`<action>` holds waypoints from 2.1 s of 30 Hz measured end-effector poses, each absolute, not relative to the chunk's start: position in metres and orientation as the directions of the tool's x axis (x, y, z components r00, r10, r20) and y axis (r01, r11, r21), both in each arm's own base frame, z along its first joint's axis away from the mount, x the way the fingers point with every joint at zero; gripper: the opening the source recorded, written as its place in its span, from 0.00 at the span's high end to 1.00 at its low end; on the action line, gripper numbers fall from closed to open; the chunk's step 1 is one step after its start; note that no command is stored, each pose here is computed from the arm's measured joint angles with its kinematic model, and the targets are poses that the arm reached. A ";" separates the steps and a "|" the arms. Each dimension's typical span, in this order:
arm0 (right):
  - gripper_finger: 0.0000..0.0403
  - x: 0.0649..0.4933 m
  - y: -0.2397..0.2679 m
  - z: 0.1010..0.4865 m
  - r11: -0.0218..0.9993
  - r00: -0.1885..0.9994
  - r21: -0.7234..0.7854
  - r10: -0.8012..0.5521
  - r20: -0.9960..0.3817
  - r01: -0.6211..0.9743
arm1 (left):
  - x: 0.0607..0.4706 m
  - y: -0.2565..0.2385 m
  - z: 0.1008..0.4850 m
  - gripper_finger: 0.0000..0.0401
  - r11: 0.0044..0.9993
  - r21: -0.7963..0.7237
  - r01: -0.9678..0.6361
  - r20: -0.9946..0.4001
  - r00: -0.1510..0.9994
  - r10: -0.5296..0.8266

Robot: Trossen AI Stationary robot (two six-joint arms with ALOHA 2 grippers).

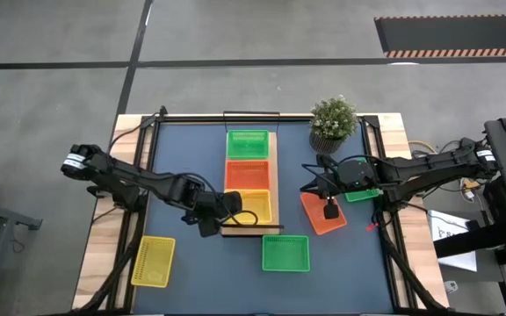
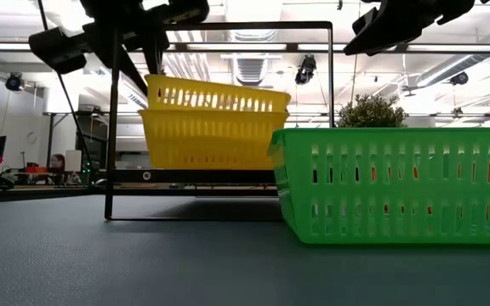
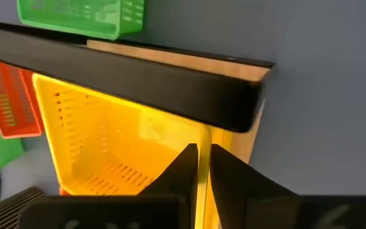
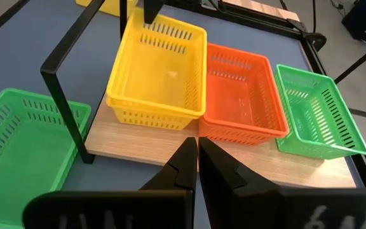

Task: Stack baskets on shelf by color
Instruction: Stack the top yellow bin on top of the yellow bin on the shelf

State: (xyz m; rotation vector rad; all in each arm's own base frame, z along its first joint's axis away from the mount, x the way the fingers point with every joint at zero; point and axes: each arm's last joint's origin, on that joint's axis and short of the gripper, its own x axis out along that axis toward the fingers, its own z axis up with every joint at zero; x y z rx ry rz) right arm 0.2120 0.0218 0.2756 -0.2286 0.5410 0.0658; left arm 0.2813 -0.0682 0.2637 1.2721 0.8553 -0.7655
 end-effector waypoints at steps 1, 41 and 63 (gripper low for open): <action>0.98 0.212 0.022 0.276 0.973 0.856 -0.198 0.002 -0.518 -0.122 | 0.282 -0.068 0.264 0.93 0.143 0.483 0.864 -0.872 0.490 -0.013; 0.98 0.217 0.022 0.259 0.995 0.835 -0.083 -0.003 -0.550 -0.051 | 0.242 -0.073 0.267 1.00 0.810 0.403 0.427 -0.860 0.480 0.175; 0.98 0.290 0.009 0.200 0.990 0.735 0.136 0.060 -0.675 0.044 | 0.239 -0.072 0.220 1.00 0.831 0.424 0.360 -0.784 0.605 0.138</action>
